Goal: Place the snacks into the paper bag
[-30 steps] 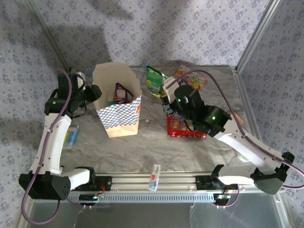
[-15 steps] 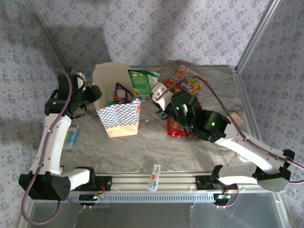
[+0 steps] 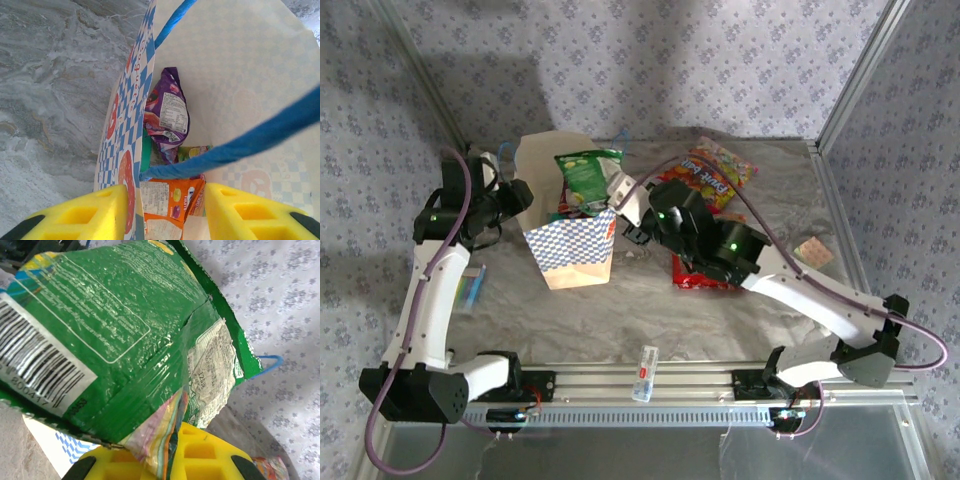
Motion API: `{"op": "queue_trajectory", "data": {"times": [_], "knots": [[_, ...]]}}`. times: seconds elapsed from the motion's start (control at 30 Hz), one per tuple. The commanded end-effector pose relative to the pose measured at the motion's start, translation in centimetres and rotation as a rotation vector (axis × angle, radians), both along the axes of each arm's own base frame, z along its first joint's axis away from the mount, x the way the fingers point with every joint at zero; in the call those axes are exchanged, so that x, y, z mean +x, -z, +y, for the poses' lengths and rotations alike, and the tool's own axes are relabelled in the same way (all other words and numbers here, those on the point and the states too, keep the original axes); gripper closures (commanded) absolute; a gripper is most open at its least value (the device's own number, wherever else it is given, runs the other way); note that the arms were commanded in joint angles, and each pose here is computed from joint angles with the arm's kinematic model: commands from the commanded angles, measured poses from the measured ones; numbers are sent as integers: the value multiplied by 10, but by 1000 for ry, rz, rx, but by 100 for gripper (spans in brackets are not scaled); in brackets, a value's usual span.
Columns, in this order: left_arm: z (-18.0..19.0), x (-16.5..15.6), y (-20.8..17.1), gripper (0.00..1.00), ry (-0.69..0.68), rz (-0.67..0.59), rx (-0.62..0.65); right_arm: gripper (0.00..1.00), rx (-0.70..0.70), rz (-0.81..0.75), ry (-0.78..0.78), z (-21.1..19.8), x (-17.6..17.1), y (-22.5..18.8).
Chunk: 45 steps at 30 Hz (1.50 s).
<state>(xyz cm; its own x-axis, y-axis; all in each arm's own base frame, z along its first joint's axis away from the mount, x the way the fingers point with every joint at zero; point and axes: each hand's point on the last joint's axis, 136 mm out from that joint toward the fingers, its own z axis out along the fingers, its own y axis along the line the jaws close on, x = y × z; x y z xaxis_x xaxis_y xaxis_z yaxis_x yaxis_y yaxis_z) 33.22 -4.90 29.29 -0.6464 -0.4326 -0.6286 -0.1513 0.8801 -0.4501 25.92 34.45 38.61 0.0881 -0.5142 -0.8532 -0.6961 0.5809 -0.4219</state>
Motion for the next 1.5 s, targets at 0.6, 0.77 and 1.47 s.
{"op": "queue_trajectory", "data": {"times": [0.6, 0.77, 1.47], "knots": [[5, -1, -1, 54, 15, -17, 64, 99, 118, 12, -37, 55, 40, -26], [5, -1, 1, 54, 17, -17, 66, 99, 111, 40, -28, 67, 49, -20], [12, 6, -2, 57, 13, -36, 51, 99, 66, 167, 156, 82, 86, 16]]}}
